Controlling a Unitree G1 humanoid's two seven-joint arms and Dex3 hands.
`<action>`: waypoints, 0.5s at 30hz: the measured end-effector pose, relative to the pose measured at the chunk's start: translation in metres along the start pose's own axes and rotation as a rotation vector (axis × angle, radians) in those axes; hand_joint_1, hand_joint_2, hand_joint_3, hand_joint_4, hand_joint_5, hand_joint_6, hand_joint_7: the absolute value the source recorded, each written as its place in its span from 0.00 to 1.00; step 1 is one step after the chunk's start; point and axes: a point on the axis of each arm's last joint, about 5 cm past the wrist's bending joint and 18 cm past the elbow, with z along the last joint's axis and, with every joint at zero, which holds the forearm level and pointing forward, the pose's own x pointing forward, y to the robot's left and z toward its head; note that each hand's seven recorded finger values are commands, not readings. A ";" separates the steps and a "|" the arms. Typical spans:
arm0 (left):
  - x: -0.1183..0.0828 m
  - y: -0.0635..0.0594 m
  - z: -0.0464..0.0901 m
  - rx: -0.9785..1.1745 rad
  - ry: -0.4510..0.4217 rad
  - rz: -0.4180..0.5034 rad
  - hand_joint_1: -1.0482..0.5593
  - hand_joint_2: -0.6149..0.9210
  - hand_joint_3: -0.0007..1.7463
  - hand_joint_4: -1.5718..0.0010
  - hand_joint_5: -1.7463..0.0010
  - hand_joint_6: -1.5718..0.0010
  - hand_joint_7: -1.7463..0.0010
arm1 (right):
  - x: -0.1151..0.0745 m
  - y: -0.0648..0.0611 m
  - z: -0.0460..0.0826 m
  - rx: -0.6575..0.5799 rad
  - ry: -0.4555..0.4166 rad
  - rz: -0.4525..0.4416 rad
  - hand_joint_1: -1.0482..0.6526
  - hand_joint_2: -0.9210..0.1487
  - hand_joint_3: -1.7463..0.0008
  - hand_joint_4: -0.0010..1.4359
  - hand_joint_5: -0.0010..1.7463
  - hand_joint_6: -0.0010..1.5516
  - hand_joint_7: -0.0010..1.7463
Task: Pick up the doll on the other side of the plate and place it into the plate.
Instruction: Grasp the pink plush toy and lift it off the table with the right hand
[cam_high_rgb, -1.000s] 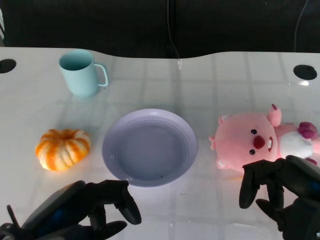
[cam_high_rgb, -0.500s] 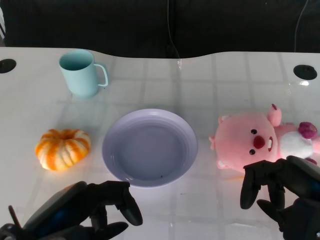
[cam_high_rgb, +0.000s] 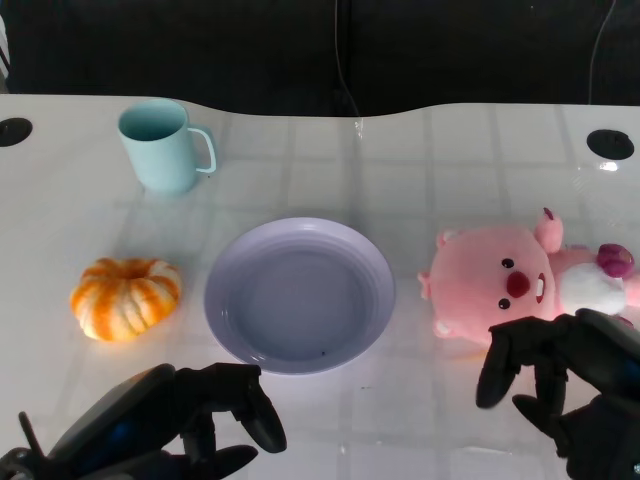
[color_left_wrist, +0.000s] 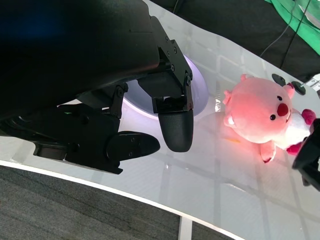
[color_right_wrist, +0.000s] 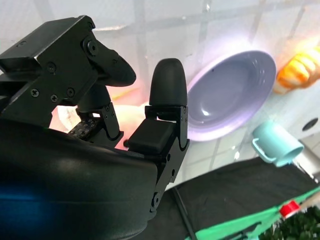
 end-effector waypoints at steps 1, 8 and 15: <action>0.000 0.000 0.000 0.000 0.000 0.000 0.57 1.00 0.27 0.59 0.06 0.59 0.37 | 0.000 0.000 0.001 -0.008 0.001 -0.018 0.57 0.29 0.64 0.48 0.60 0.48 0.30; 0.000 0.000 0.000 0.001 0.000 0.000 0.57 1.00 0.27 0.60 0.09 0.59 0.37 | -0.001 -0.001 0.002 -0.117 -0.034 -0.173 0.45 0.13 0.87 0.31 0.44 0.40 0.07; 0.000 0.000 0.000 0.002 0.000 0.000 0.57 1.00 0.27 0.59 0.09 0.59 0.37 | -0.001 -0.003 0.000 -0.191 -0.039 -0.251 0.38 0.07 0.95 0.09 0.38 0.25 0.00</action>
